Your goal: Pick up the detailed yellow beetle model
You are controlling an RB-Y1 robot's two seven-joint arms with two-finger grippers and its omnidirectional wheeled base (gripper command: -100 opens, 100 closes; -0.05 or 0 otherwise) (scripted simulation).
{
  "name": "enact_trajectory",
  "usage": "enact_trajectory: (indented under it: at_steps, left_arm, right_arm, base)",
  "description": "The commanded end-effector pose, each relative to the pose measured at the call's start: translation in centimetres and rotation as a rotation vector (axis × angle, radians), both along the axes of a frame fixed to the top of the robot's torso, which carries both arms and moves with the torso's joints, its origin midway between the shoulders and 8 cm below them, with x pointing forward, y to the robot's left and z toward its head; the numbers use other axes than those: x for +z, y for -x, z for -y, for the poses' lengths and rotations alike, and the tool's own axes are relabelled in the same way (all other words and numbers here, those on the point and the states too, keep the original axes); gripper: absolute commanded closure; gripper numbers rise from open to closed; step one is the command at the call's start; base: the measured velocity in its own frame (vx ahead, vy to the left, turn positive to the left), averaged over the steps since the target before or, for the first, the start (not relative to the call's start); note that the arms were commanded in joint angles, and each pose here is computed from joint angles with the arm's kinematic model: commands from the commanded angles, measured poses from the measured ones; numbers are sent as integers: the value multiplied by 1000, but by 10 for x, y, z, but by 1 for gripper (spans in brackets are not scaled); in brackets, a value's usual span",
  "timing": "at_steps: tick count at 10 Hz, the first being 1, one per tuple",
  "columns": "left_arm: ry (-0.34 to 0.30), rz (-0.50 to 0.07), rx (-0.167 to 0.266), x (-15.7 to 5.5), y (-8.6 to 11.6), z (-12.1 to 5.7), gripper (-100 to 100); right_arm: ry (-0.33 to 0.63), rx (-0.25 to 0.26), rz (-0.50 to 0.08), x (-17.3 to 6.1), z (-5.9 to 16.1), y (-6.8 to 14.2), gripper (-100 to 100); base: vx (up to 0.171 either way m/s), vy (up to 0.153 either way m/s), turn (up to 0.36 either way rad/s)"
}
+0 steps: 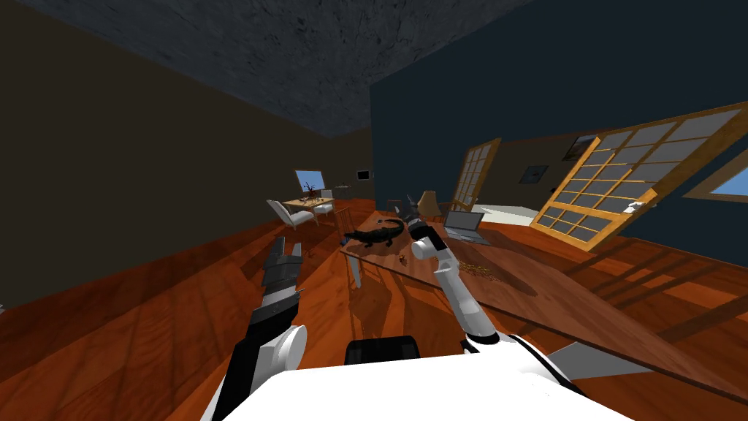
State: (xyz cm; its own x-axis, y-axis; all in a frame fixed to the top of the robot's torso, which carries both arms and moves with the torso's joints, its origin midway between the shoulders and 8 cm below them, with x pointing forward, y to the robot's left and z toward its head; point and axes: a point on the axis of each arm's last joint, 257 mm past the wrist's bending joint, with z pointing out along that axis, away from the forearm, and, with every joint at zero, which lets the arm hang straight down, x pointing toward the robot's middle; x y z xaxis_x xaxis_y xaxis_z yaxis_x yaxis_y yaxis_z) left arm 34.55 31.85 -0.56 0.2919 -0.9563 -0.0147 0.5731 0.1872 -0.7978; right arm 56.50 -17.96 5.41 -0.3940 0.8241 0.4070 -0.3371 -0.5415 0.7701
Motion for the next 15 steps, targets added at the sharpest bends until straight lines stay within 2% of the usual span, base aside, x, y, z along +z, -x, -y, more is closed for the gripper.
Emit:
enact_trajectory:
  at_steps: [1, 2, 3, 4, 7, 8, 11, 12, 13, 14, 15]
  left_arm:
    - [0, 0, 0, 0, 0, 0, 0]
    - [0, 0, 0, 0, 0, 0, 0]
    - [0, 0, 0, 0, 0, 0, 0]
    - [0, 0, 0, 0, 0, 0, 0]
    - [0, 0, 0, 0, 0, 0, 0]
    - [0, 0, 0, 0, 0, 0, 0]
    - [0, 0, 0, 0, 0, 0, 0]
    - [0, 0, 0, 0, 0, 0, 0]
    - [0, 0, 0, 0, 0, 0, 0]
    - [0, 0, 0, 0, 0, 0, 0]
    - [0, 0, 0, 0, 0, 0, 0]
  right_arm:
    - [-12, 6, -58, -18, 1, -13, -100]
    - [-39, 24, -110, -27, 0, -28, -100]
    - [-36, 21, -135, -37, 1, -32, -100]
    - [-67, 36, -184, -45, 2, -45, -100]
    - [-95, 38, -298, -79, 6, -64, -100]
    - [-131, 48, -348, -89, 9, -74, -100]
    - [-167, 41, -470, -129, 17, -88, -100]
    - [-209, 43, -523, -142, 22, -95, -100]
    - [-208, 33, -567, -161, 25, -97, -100]
    - [-208, 31, -574, -165, 26, -97, -100]
    - [-251, 30, -639, -181, 31, -101, -100]
  base:
    - [52, 48, -93]
    - [73, 40, -186]
    - [63, 46, -94]
    - [75, 68, -150]
    - [59, 61, -137]
    - [70, 70, -192]
    - [69, 64, -134]
    - [82, 91, -117]
    - [65, 79, -116]
    - [25, 23, -11]
    - [53, 36, -151]
